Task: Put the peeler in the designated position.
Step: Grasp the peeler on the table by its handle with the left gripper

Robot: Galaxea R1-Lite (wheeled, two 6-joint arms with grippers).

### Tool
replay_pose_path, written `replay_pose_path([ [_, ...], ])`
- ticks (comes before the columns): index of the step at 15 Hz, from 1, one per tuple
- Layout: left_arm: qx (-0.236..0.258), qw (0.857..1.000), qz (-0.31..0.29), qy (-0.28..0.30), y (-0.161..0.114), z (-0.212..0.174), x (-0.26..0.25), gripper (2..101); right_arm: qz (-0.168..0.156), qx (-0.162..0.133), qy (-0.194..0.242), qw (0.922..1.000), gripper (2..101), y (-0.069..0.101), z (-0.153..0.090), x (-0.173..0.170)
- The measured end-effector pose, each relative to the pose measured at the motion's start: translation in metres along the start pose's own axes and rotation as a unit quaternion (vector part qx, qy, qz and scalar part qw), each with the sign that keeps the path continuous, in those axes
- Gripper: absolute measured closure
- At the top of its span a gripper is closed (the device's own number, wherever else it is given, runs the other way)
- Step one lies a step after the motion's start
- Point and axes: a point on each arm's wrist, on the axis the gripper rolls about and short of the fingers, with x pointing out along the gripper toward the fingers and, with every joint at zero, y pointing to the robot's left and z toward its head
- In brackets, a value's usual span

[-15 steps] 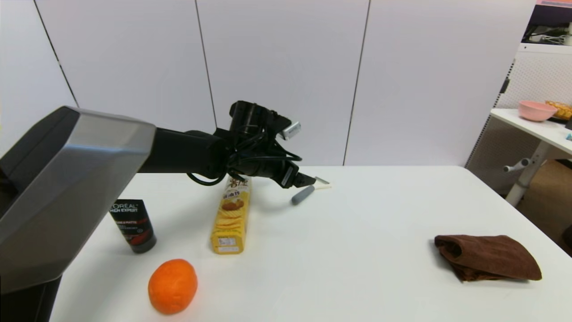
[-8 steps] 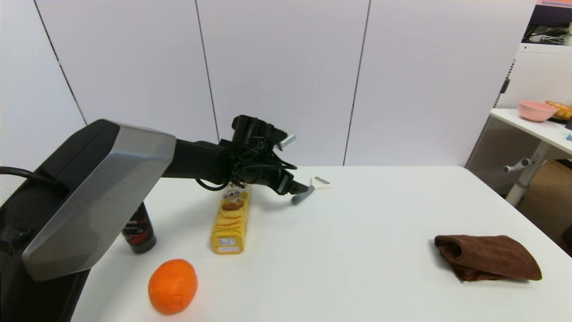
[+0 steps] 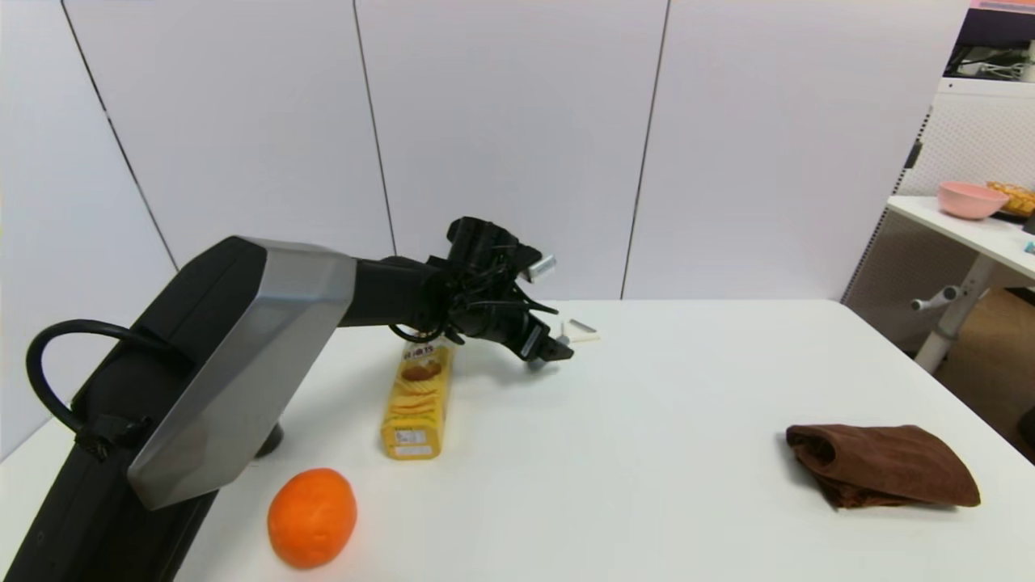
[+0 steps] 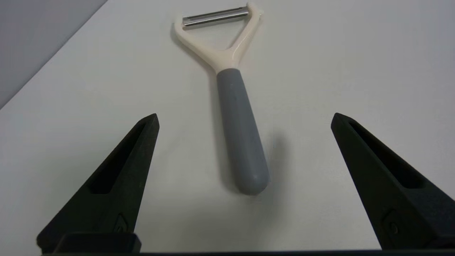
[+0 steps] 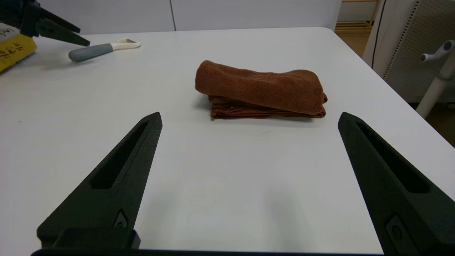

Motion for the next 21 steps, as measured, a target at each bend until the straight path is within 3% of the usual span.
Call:
replay_pose_path([
  [4, -0.006, 0.999, -0.011, 0.031, -0.002, -0.004, 0.006, 5.3, 0.000, 0.000, 0.000, 1.0000, 4.3, 0.000, 0.000, 0.000],
  [19, -0.011, 0.999, -0.013, 0.044, 0.000, -0.016, 0.020, 5.3, 0.000, 0.000, 0.000, 1.0000, 4.3, 0.000, 0.000, 0.000],
  [21, -0.011, 0.999, -0.014, 0.044, 0.000, -0.016, 0.021, 25.1, 0.000, 0.001, 0.000, 1.0000, 4.3, 0.000, 0.000, 0.000],
])
